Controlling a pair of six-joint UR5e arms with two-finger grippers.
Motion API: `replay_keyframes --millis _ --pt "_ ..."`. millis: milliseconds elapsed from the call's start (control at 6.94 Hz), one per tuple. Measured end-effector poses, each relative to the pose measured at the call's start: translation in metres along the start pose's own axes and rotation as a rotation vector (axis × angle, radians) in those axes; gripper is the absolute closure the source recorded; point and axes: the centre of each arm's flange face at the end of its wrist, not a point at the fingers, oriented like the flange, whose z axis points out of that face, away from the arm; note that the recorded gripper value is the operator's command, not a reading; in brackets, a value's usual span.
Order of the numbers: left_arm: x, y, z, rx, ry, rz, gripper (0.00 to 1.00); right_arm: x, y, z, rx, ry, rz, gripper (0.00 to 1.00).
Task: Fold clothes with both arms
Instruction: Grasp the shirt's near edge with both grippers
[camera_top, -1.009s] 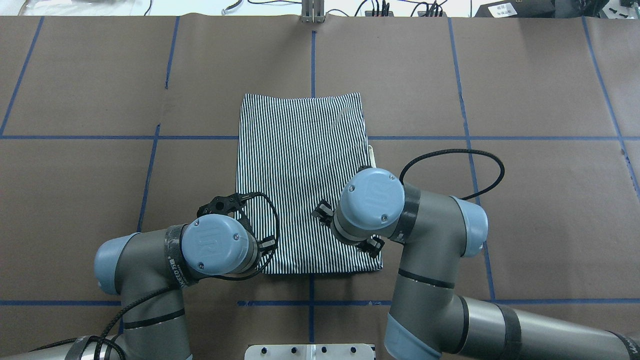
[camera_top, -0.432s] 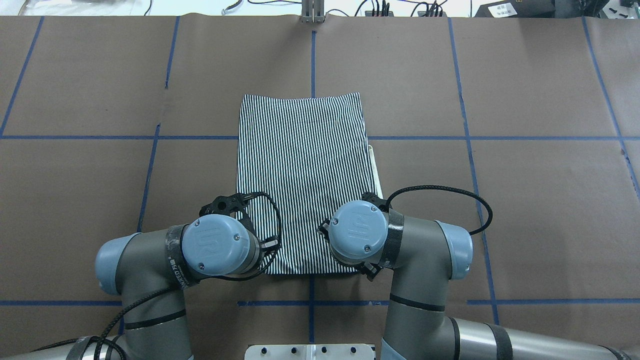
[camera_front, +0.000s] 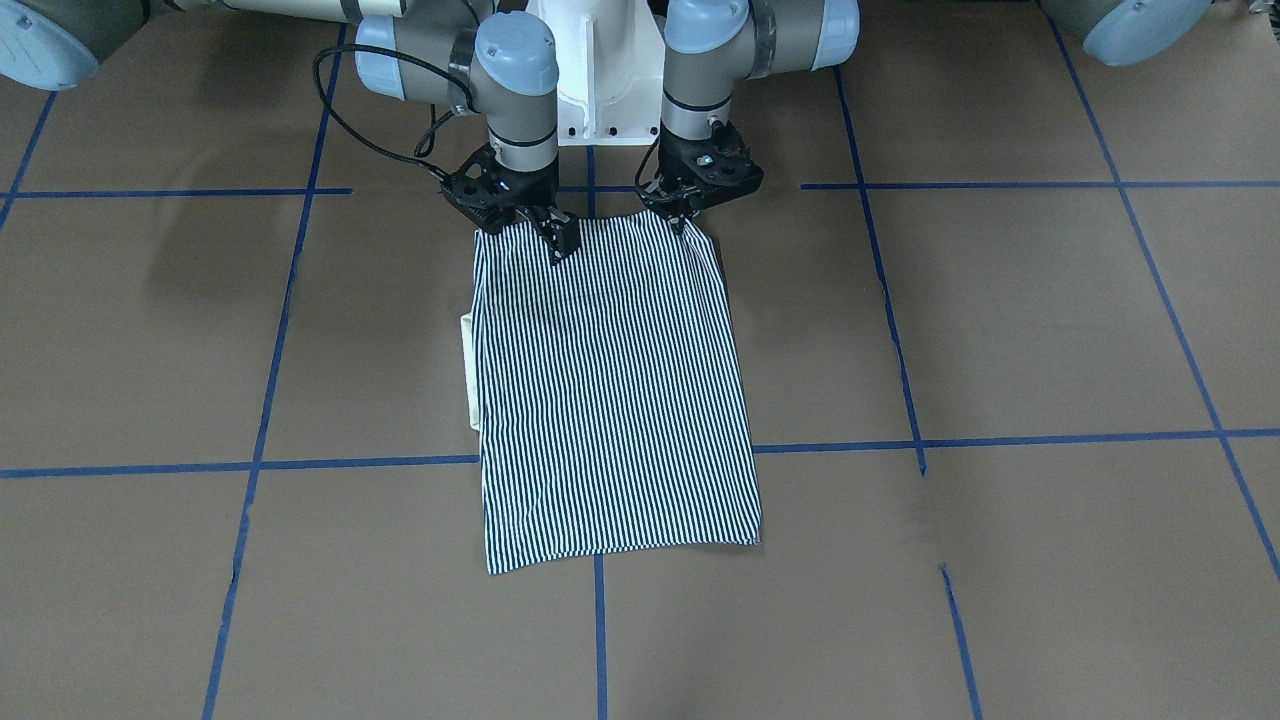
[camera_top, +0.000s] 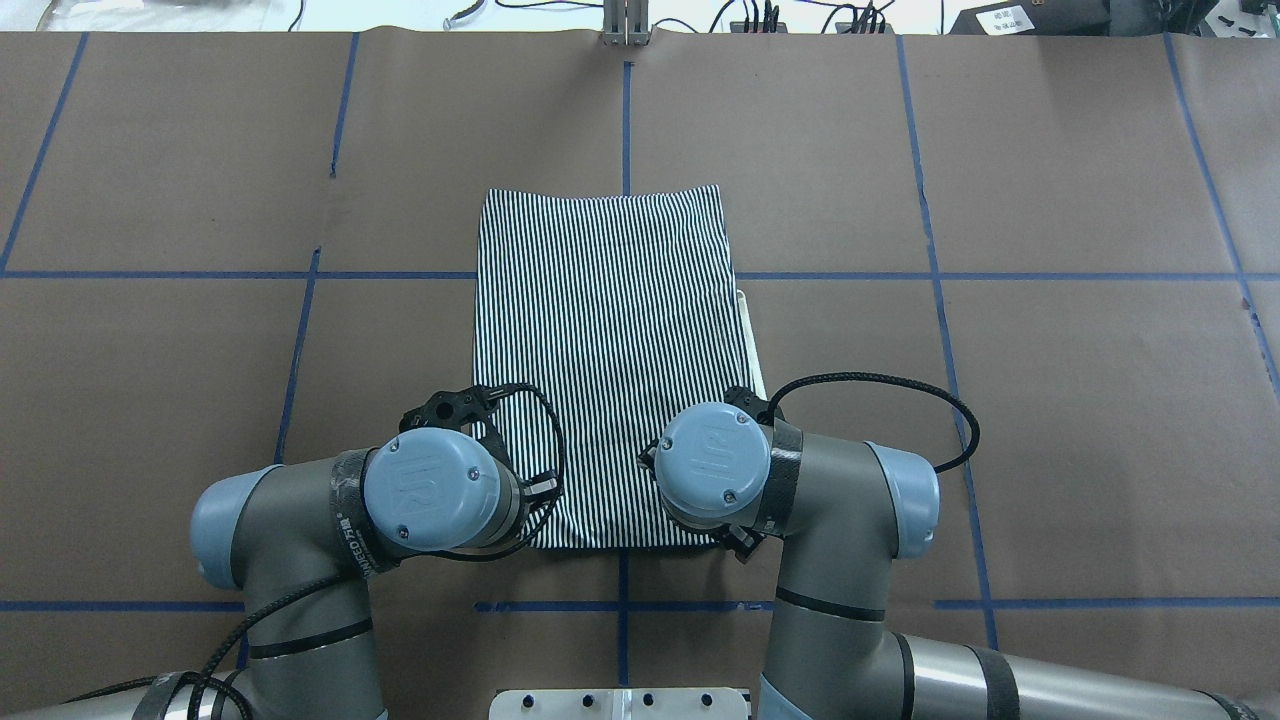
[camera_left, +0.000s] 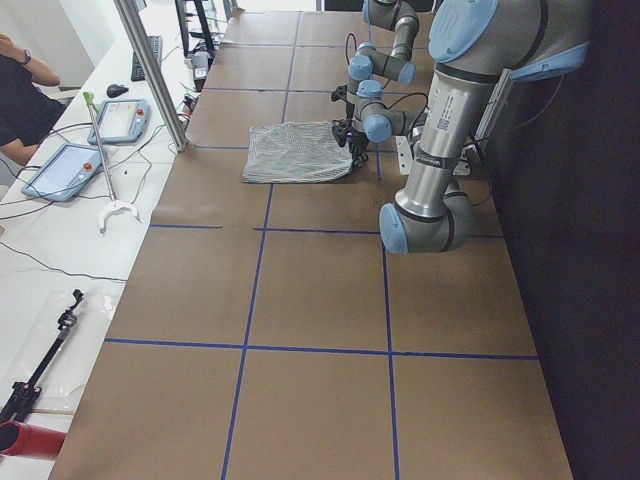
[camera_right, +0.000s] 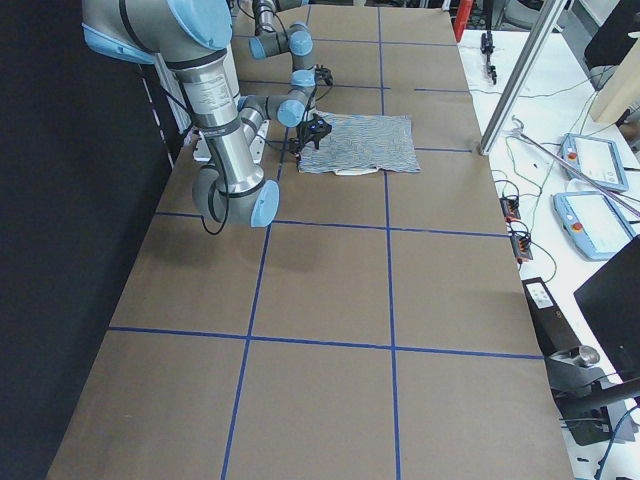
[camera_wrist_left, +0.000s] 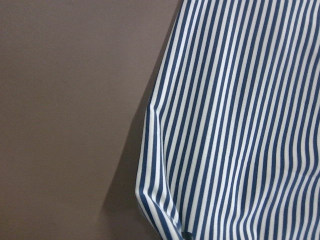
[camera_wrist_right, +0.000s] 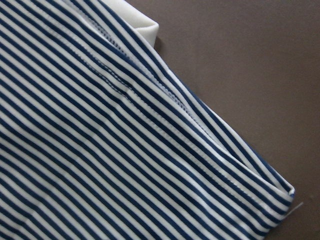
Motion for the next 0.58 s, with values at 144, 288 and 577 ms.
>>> replay_keyframes --millis 144,288,577 --pt "0.0003 0.0002 -0.0014 -0.001 0.003 0.0 1.0 0.0006 0.0005 0.0021 0.001 0.004 0.0 0.47" --pt "0.0005 0.0004 -0.0031 -0.001 0.006 0.001 1.0 0.0011 0.001 0.0037 0.002 0.008 -0.001 0.85" --pt "0.0005 0.0002 -0.0057 -0.002 0.011 0.0 1.0 0.0008 0.002 0.0036 0.0 0.009 -0.002 1.0"
